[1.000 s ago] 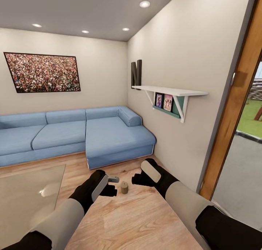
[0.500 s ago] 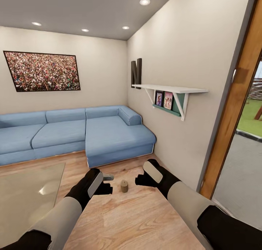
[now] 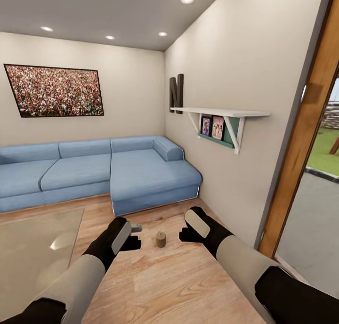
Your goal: Place each of the two pumpkins and all three candles from the living room inside a cabinet in the living room (use any cabinet), then make sure every cabinet is closed, and position the cauldron so it is next to a table in the living room.
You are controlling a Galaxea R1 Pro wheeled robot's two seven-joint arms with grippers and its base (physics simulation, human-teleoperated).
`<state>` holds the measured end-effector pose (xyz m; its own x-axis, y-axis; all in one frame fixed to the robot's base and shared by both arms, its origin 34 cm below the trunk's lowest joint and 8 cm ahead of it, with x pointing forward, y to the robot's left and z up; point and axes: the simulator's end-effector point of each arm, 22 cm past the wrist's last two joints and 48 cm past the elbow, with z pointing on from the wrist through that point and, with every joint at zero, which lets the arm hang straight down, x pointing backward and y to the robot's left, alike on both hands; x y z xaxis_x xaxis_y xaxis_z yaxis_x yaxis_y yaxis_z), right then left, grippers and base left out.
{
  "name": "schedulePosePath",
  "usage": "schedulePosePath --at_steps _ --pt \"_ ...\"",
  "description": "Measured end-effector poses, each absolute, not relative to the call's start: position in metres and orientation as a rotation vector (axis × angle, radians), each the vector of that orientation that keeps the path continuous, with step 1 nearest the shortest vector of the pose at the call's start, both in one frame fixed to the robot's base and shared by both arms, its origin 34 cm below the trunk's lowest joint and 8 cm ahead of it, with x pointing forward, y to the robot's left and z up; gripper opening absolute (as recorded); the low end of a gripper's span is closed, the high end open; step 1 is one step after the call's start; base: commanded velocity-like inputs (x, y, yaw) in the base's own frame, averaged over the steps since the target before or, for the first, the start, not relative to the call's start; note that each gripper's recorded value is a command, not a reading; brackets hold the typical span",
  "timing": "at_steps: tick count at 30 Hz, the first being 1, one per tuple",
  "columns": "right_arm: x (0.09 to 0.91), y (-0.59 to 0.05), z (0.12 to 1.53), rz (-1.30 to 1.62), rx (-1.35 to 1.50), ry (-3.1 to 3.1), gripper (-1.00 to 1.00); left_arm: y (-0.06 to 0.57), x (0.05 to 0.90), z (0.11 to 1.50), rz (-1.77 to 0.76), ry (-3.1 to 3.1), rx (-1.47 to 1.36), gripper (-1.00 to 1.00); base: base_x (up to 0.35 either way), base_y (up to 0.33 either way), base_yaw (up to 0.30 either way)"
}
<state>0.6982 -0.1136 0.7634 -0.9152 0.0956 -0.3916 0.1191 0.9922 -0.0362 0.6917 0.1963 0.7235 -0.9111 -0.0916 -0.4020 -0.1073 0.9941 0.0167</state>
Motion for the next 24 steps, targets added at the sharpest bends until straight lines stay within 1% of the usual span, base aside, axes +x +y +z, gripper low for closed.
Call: schedulePosePath --at_steps 10,17,24 --pt "0.6982 -0.1124 0.7639 -0.08 0.151 2.735 1.0 0.2048 0.6926 0.7252 0.107 2.713 -0.17 1.0 0.016 -0.001 0.0" --pt "0.6983 -0.1075 0.7659 -0.072 0.142 2.731 1.0 0.2058 0.6929 0.7256 0.113 2.71 -0.167 1.0 0.214 -0.088 0.015" --pt "0.6983 -0.1043 0.7674 -0.071 0.136 2.727 1.0 0.2054 0.6926 0.7254 0.112 2.71 -0.166 1.0 0.264 -0.175 0.208"
